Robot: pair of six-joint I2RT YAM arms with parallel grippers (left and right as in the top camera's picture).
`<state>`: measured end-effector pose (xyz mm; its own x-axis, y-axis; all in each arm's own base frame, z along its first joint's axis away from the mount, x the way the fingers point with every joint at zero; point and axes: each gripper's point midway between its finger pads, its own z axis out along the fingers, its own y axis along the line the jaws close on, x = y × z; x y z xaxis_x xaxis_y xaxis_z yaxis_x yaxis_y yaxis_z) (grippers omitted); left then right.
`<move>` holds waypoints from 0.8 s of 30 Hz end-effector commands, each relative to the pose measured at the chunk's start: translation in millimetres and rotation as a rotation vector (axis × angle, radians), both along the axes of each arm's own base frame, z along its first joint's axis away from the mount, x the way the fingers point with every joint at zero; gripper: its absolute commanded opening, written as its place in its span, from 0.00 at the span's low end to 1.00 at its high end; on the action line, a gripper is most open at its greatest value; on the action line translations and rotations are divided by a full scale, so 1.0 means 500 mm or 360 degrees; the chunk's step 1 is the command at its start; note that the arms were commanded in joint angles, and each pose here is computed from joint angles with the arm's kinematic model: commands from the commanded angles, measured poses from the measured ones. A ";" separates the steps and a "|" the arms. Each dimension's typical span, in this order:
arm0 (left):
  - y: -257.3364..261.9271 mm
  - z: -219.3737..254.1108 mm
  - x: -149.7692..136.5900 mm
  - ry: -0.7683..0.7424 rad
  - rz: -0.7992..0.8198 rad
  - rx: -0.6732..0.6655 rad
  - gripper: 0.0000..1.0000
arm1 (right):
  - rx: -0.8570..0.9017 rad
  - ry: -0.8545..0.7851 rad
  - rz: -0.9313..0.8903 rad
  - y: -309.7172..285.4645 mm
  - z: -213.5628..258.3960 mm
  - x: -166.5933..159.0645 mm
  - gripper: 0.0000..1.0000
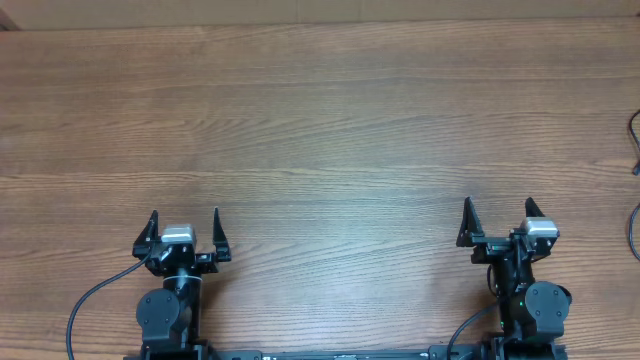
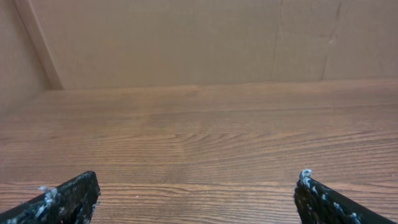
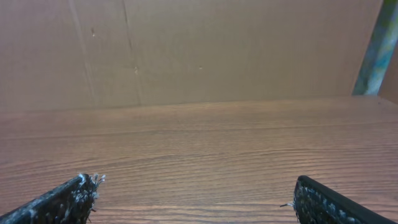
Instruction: Untangle cables
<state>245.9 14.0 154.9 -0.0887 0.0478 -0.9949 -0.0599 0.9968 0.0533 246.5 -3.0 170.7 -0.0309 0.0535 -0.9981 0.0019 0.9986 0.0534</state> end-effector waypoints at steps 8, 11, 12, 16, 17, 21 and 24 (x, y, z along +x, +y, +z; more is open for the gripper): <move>-0.010 0.002 0.000 -0.0013 -0.0035 -0.0023 1.00 | -0.0039 -0.0009 0.0005 0.000 -0.003 0.000 1.00; -0.010 0.002 0.000 -0.0013 -0.0035 -0.0023 0.99 | -0.0009 -0.0009 0.0003 0.000 -0.003 0.000 1.00; -0.010 0.002 0.000 -0.0013 -0.0035 -0.0023 1.00 | -0.0009 -0.0009 0.0002 0.000 -0.003 0.000 1.00; -0.010 0.002 0.000 -0.0013 -0.0035 -0.0023 1.00 | -0.0010 -0.0010 -0.0012 -0.003 -0.003 0.000 1.00; -0.010 0.002 0.000 -0.0013 -0.0036 -0.0023 0.99 | -0.0010 -0.0010 -0.0013 -0.004 -0.002 0.000 1.00; -0.010 0.002 0.000 -0.0013 -0.0035 -0.0023 1.00 | -0.0010 -0.0010 -0.0014 -0.004 -0.002 0.000 1.00; -0.010 0.002 0.000 -0.0013 -0.0035 -0.0023 0.99 | -0.0010 -0.0010 -0.0014 -0.004 -0.002 0.000 1.00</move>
<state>245.9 14.0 154.9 -0.0887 0.0478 -0.9949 -0.0599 0.9968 0.0533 246.5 -2.7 170.6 -0.0314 0.0420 -0.9986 -0.0004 0.9991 0.0421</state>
